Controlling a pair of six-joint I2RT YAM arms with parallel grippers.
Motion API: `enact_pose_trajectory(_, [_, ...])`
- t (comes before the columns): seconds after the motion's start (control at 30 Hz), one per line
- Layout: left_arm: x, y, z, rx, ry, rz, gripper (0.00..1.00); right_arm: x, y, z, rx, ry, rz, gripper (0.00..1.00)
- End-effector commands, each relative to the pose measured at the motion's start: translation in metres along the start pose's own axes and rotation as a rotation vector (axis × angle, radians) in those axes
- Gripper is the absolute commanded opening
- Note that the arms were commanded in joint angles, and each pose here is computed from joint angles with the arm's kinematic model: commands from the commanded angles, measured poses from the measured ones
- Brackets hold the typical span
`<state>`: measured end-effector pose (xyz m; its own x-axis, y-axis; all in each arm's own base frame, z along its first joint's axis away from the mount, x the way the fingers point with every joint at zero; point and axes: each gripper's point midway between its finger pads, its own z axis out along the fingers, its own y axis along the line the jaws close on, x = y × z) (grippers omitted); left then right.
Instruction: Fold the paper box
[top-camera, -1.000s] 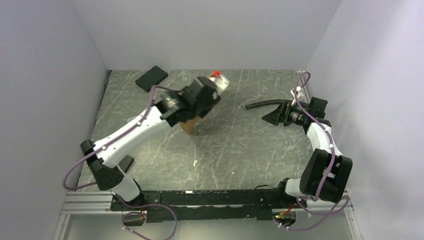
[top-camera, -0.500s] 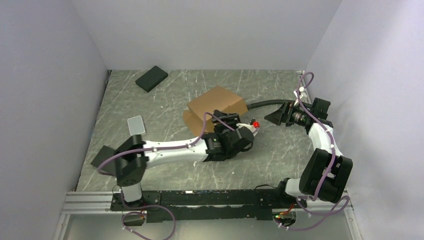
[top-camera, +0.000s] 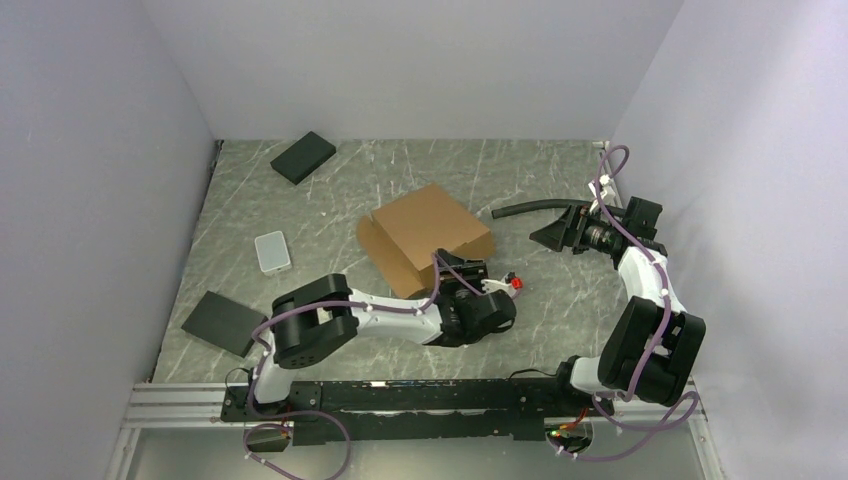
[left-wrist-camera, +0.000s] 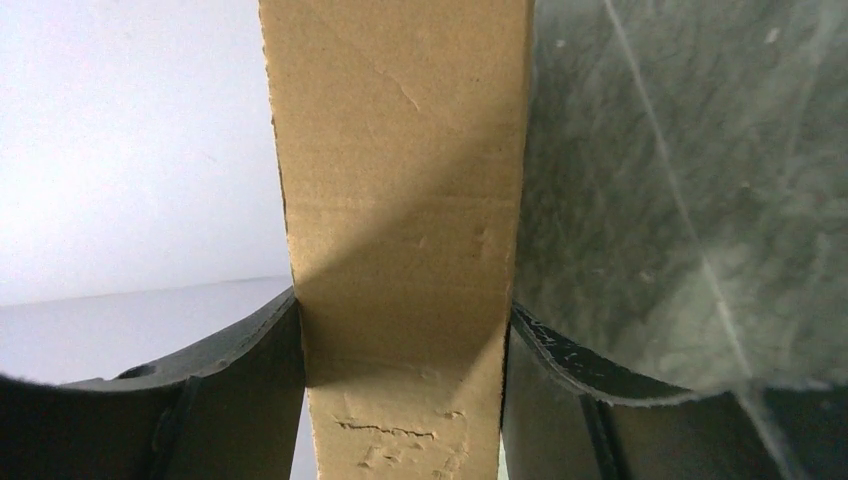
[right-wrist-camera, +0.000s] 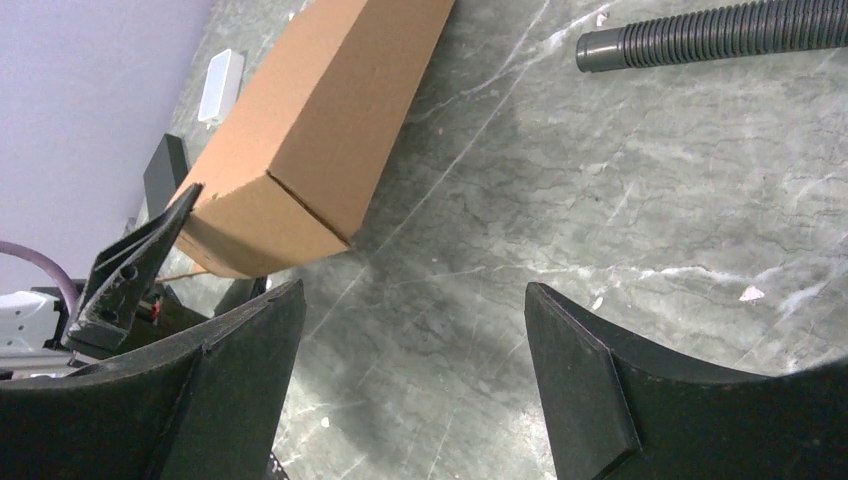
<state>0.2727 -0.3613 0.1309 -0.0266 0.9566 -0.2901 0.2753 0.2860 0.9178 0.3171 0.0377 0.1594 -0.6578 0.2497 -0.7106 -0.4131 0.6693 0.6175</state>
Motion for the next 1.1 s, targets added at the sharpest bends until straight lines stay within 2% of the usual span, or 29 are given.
enact_pose_trajectory(0.0, [0.01, -0.028, -0.009, 0.077, 0.078, -0.161, 0.49, -0.005, 0.007, -0.003, -0.036, -0.018, -0.044, 0.84])
enact_pose_trajectory(0.07, [0.017, -0.04, -0.013, 0.112, 0.104, -0.204, 0.58, -0.005, 0.007, -0.003, -0.036, -0.018, -0.042, 0.84])
enact_pose_trajectory(0.2, [0.023, -0.064, -0.026, 0.24, 0.137, -0.289, 0.82, -0.005, 0.007, -0.003, -0.038, -0.018, -0.043, 0.84])
enact_pose_trajectory(0.37, [0.024, -0.085, -0.042, 0.388, 0.155, -0.366, 0.97, -0.005, 0.006, -0.004, -0.034, -0.019, -0.043, 0.85])
enact_pose_trajectory(0.57, [0.0, -0.086, -0.073, 0.51, 0.104, -0.41, 1.0, -0.004, 0.006, -0.004, -0.031, -0.016, -0.046, 0.85])
enact_pose_trajectory(0.67, [-0.013, -0.073, -0.094, 0.541, 0.056, -0.45, 1.0, -0.003, 0.008, -0.005, -0.037, -0.006, -0.102, 0.85])
enact_pose_trajectory(0.73, [-0.016, -0.061, -0.105, 0.567, 0.04, -0.521, 1.0, -0.002, 0.011, -0.008, -0.039, 0.001, -0.181, 0.9])
enact_pose_trajectory(0.77, [-0.018, -0.054, -0.111, 0.589, 0.027, -0.564, 0.99, -0.001, 0.013, -0.009, -0.041, 0.004, -0.22, 0.98])
enact_pose_trajectory(0.97, [-0.017, -0.019, -0.152, 0.793, -0.138, -0.874, 1.0, 0.009, 0.035, -0.009, -0.082, 0.004, -0.475, 1.0])
enact_pose_trajectory(1.07, [-0.003, -0.009, -0.163, 0.899, -0.195, -1.051, 1.0, 0.018, 0.055, 0.0, -0.131, 0.026, -0.617, 1.0])
